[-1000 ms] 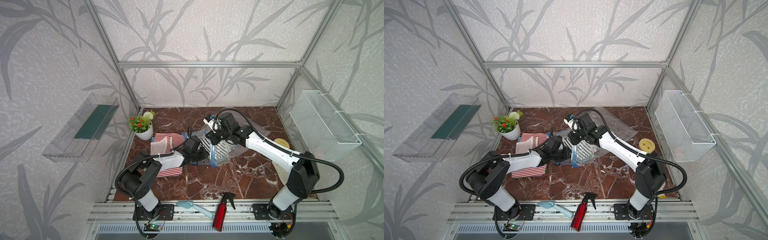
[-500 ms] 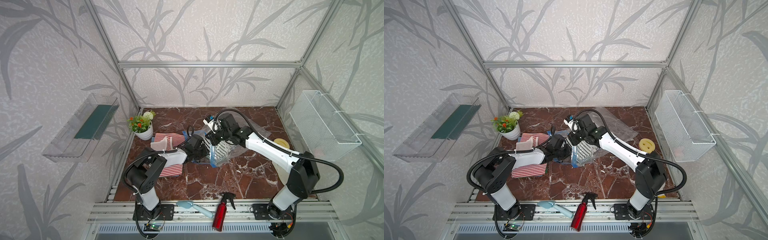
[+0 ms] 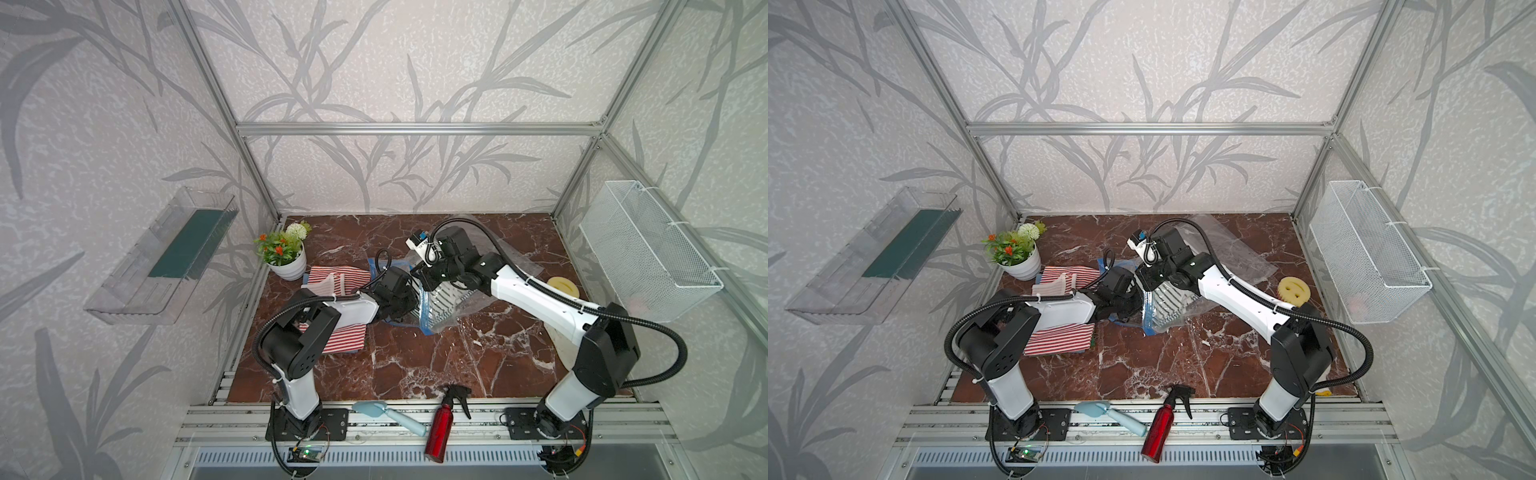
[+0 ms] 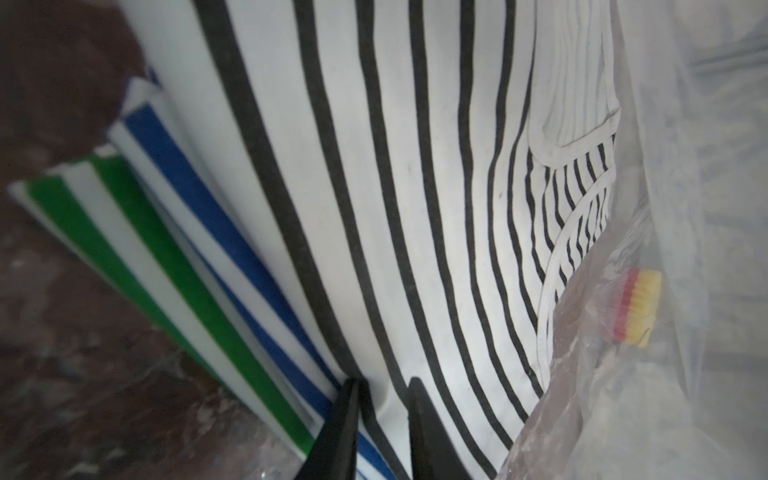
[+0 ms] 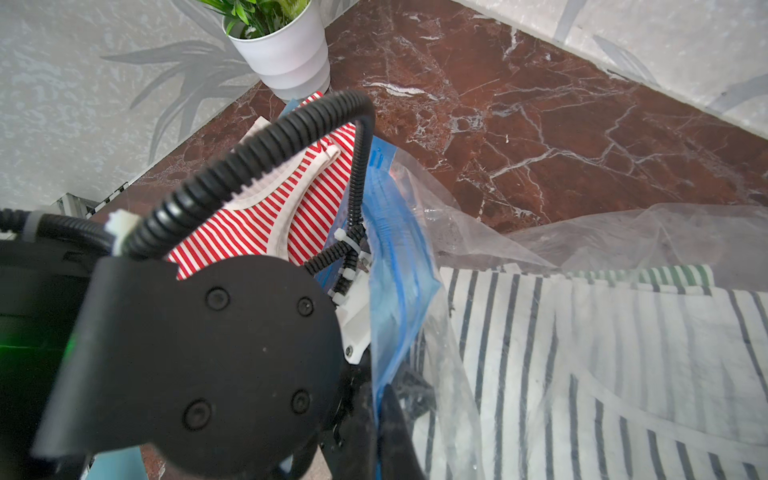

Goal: Take the tank top out of the vacuum bag
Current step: Take out the tank top from the vacuum bag.

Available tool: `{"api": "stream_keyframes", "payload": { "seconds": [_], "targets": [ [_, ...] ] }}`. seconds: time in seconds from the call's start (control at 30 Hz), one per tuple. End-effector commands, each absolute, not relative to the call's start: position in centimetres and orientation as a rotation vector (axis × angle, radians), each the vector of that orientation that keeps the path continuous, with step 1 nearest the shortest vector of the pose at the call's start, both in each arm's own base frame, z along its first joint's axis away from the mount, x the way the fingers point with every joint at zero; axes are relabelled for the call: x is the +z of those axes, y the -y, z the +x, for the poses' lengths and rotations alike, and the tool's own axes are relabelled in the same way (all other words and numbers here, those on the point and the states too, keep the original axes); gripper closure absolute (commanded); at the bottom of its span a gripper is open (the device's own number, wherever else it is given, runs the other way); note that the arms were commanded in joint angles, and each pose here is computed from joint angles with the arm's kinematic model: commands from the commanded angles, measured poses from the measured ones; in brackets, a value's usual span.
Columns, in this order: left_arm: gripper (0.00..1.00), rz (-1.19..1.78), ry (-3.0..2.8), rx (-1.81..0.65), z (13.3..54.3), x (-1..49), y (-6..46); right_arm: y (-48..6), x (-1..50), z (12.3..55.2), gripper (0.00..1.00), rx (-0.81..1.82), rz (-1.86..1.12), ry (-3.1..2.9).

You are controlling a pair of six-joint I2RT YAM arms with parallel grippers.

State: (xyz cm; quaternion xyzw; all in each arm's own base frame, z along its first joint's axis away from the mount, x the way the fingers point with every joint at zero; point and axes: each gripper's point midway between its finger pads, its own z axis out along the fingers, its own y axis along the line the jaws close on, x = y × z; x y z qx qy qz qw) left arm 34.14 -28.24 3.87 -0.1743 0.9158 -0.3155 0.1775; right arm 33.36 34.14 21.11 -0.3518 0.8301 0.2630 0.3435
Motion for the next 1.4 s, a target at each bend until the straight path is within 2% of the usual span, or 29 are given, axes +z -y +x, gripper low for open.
{"api": "stream_keyframes", "payload": {
  "seconds": [0.0,0.33,0.43,0.47,0.97,1.37],
  "targets": [
    [0.77,-0.516,-2.593,-0.881,34.7,4.0,28.6,-34.2,22.7,32.6,1.00,0.710,-0.933,-2.106],
    [0.77,-0.567,-2.670,-0.821,34.5,2.4,28.5,-34.2,22.8,32.7,1.00,0.704,-0.934,-2.105],
    [0.97,-0.558,-2.660,-0.823,34.7,2.8,28.6,-34.2,22.8,32.7,1.00,0.705,-0.932,-2.105],
    [1.00,-0.553,-2.656,-0.821,34.7,2.9,28.5,-34.2,22.8,32.7,1.00,0.701,-0.932,-2.105],
    [1.00,-0.412,-2.454,-0.899,35.5,9.7,28.1,-31.1,22.1,35.0,1.00,0.561,-0.766,-2.190],
    [1.00,-0.490,-2.451,-0.795,34.8,11.8,25.7,-27.9,20.5,36.0,1.00,0.473,-0.674,-2.265]
  ]
}}
